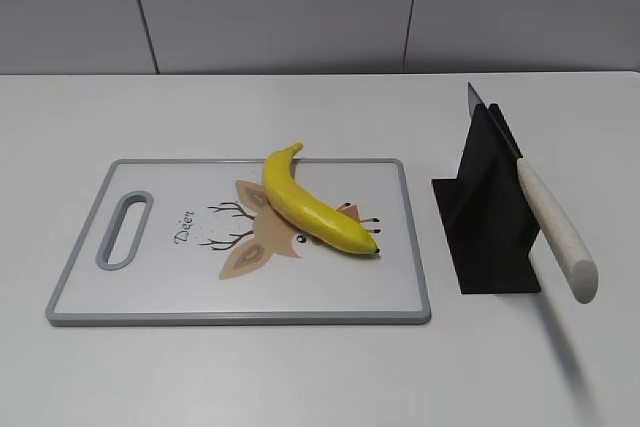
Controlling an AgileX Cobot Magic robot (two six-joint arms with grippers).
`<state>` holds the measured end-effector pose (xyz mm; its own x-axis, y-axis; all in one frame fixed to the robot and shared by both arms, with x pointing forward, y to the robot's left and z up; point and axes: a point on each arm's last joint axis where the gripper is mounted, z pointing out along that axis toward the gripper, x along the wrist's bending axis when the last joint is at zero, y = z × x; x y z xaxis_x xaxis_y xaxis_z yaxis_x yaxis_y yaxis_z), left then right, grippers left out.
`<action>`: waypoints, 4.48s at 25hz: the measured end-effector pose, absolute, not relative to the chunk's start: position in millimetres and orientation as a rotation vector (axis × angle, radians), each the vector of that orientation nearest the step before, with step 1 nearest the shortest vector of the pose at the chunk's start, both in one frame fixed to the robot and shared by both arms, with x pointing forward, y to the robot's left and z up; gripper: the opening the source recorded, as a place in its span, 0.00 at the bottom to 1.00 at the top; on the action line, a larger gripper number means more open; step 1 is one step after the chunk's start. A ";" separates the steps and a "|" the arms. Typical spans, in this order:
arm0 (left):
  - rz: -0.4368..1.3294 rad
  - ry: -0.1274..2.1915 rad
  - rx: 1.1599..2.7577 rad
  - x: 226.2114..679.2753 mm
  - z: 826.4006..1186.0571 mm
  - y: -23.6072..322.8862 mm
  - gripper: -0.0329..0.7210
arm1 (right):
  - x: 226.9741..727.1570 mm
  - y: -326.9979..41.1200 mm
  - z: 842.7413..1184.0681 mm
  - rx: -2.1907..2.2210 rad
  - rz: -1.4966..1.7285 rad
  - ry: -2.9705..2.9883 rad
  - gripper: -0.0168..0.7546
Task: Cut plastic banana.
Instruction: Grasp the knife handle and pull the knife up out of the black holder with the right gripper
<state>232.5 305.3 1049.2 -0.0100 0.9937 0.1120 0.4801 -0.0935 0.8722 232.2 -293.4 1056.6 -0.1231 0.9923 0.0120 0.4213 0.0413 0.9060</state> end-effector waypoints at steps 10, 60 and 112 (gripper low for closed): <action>1.039 1.548 1.638 232.5 1049.2 305.3 0.64 | 232.2 -293.3 1056.6 1.452 1.052 1.631 0.77; 1.029 1.547 1.638 232.4 1049.0 304.8 0.83 | 342.0 -285.6 1115.6 1.813 0.655 2.019 0.77; 1.029 1.547 1.638 232.4 1049.0 304.8 0.81 | 523.8 -178.6 978.0 2.017 -0.052 2.523 0.37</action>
